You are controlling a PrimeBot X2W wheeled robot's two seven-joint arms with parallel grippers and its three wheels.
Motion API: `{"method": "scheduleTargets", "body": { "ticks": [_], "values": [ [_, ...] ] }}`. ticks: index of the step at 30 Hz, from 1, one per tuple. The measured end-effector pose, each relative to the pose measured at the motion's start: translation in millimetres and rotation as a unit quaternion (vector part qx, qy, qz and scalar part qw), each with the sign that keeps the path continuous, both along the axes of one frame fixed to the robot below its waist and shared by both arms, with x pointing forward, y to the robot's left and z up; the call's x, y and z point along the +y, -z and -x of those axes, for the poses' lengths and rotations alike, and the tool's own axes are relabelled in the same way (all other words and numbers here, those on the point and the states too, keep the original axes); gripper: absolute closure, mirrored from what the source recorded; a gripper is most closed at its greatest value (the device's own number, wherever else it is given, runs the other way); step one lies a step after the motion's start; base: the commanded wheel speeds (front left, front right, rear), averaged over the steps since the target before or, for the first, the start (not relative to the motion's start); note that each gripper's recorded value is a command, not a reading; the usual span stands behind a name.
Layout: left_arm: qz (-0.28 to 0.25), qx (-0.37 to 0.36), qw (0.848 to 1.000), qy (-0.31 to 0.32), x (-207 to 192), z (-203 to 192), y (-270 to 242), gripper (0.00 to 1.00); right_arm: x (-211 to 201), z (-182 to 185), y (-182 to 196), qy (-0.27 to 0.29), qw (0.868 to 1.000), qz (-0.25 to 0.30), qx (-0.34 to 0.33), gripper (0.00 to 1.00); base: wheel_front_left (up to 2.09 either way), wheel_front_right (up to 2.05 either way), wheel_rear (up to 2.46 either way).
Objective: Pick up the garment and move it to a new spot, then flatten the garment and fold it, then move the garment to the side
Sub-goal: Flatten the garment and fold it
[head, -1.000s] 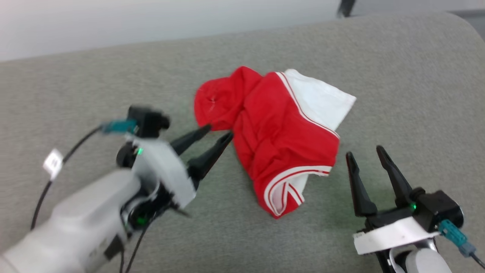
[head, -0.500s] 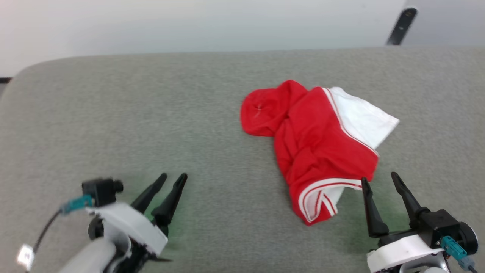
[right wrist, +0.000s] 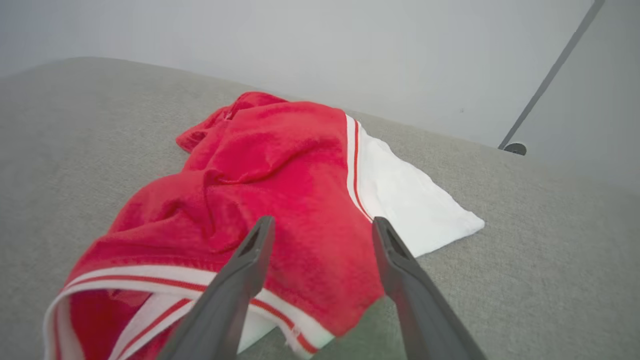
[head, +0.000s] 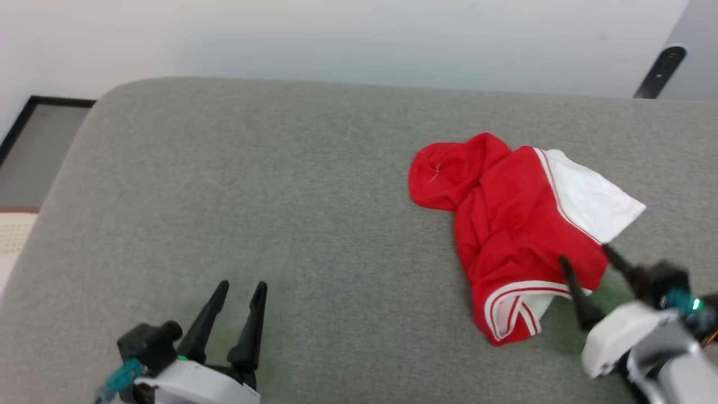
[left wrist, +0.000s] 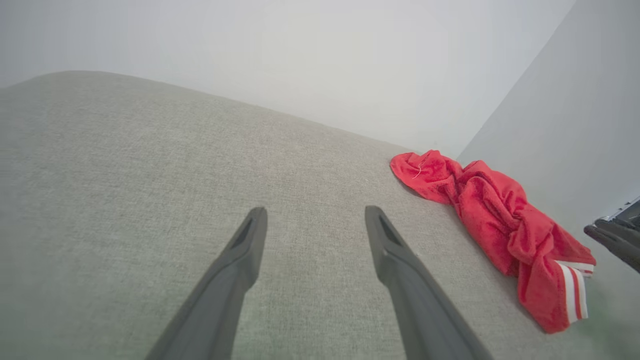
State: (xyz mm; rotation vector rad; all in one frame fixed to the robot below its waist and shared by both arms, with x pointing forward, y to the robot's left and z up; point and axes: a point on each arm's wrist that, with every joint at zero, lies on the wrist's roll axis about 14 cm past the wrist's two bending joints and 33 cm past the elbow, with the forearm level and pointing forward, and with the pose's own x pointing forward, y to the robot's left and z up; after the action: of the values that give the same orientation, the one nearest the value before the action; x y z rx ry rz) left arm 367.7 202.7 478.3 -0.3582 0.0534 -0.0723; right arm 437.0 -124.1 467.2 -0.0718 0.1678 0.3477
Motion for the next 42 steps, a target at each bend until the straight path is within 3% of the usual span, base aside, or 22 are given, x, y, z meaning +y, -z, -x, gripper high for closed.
{"method": "scheduleTargets", "body": {
  "ticks": [6,8,12,16,21,37,38,39,40,41,42],
  "values": [
    [-0.035,-0.013,0.999,-0.021,6.1,10.8,-2.7,0.0,-18.1,-38.0,-4.4,-0.023,0.994,0.081,0.064,0.0,0.0,0.0,0.0],
    [-0.055,-0.017,0.998,-0.023,7.3,11.9,-4.1,0.0,-20.3,-50.4,-4.6,-0.018,0.992,0.073,0.1,0.0,0.0,0.0,0.0],
    [-0.08,-0.025,0.996,-0.037,10.9,11.9,-7.4,0.0,-35.7,-62.8,14.0,-0.009,0.973,0.099,0.206,0.0,0.0,0.0,0.0],
    [-0.108,-0.026,0.993,-0.043,12.9,11.9,-7.6,0.0,-50.8,-82.8,13.4,0.013,0.961,0.098,0.258,0.0,0.0,0.0,0.0],
    [-0.139,-0.024,0.989,-0.045,14.4,12.7,-7.1,0.0,-59.1,-100.2,17.1,0.023,0.947,0.11,0.301,0.0,0.0,0.0,0.0],
    [-0.143,0.0,0.988,-0.063,22.0,8.3,6.1,0.0,-69.0,-127.5,70.9,0.034,0.914,0.173,0.366,0.0,0.0,0.0,0.0],
    [-0.143,0.003,0.988,-0.063,22.3,8.4,7.4,0.0,-67.3,-127.9,73.5,0.031,0.913,0.175,0.368,0.21,0.0,0.0,0.0],
    [-0.143,0.004,0.988,-0.063,22.5,8.3,8.4,0.0,-65.6,-127.4,76.0,0.028,0.911,0.177,0.371,0.5,0.0,0.0,0.0],
    [-0.142,0.005,0.988,-0.063,22.7,7.9,8.8,0.0,-64.6,-127.4,77.3,0.026,0.911,0.176,0.373,0.91,0.0,0.0,0.0],
    [-0.141,0.005,0.988,-0.063,22.6,7.0,8.9,0.0,-63.9,-127.3,78.0,0.025,0.91,0.176,0.374,1.0,0.0,0.0,0.0],
    [-0.141,0.004,0.988,-0.062,22.5,6.2,8.7,0.0,-63.6,-127.0,78.1,0.024,0.91,0.176,0.374,1.0,0.0,0.0,0.0]
  ]
}}
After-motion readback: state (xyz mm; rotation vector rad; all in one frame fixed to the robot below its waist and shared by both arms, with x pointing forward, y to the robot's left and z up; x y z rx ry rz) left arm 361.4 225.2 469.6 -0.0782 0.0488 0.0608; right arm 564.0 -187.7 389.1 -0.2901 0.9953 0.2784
